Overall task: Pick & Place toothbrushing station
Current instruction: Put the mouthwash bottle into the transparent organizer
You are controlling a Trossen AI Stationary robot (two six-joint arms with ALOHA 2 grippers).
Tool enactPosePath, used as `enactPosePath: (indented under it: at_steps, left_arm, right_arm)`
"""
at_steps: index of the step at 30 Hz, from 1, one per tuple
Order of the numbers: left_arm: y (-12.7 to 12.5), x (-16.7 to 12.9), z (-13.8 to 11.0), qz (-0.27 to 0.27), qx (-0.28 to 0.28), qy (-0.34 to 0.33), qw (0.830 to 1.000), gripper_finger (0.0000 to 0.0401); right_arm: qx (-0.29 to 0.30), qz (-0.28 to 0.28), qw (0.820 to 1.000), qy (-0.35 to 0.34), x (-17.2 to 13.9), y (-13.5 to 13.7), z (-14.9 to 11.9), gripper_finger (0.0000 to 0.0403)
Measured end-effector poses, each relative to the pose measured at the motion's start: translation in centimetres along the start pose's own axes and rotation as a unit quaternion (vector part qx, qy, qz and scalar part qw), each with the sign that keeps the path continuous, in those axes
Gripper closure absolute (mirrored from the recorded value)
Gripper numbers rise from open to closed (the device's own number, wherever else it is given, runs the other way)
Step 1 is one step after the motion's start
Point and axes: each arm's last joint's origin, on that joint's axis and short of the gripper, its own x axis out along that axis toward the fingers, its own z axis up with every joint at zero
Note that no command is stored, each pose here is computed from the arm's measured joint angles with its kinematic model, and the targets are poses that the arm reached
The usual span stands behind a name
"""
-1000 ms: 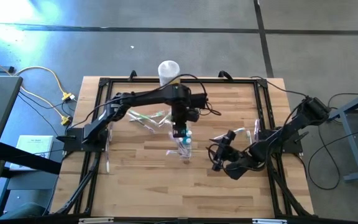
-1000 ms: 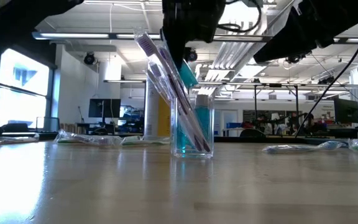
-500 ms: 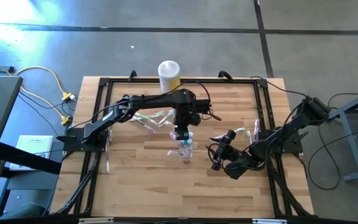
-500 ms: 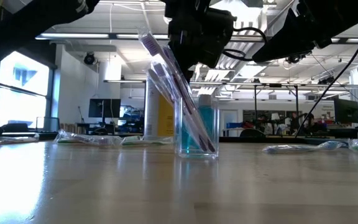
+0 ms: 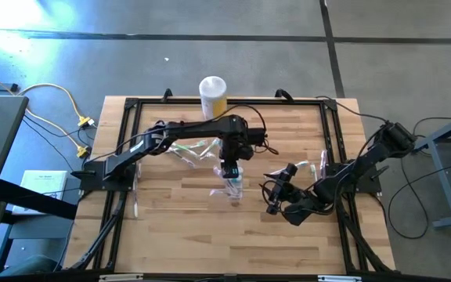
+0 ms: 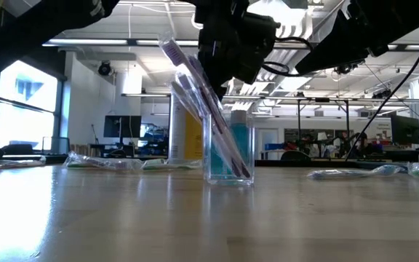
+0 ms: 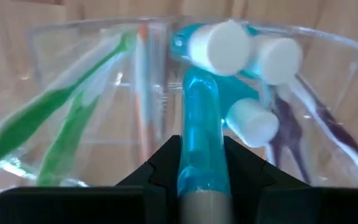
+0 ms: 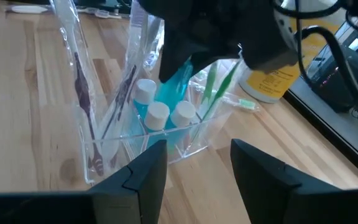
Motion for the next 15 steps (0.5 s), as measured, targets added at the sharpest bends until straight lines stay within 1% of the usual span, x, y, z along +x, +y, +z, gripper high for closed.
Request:
enactPosePath:
  at_steps: [1,3,6,11,15]
  left_arm:
    - [-0.2,0.0,0.0,-0.006,0.002,0.000,1.000,0.0319]
    - [-0.7,0.1,0.0,-0.016,0.024,0.001,1.000,0.0312]
    - [-1.4,0.3,0.0,-0.017,0.049,0.002,0.999,0.0303]
    - [-1.6,0.3,0.0,-0.016,0.056,0.001,0.998,0.0303]
    - [-1.5,0.3,0.5,-0.009,0.062,-0.022,0.998,0.0298]
  right_arm:
    - [0.000,0.000,1.000,0.000,0.0,0.0,0.0,0.0233]
    - [-0.001,0.000,1.000,0.001,0.0,0.0,0.0,0.0233]
    - [-0.002,-0.001,1.000,0.001,0.0,0.0,0.0,0.0233]
    - [-0.003,-0.001,1.000,0.001,0.0,0.0,0.0,0.0233]
    - [-0.003,0.000,1.000,0.002,0.0,0.0,-0.1,0.0233]
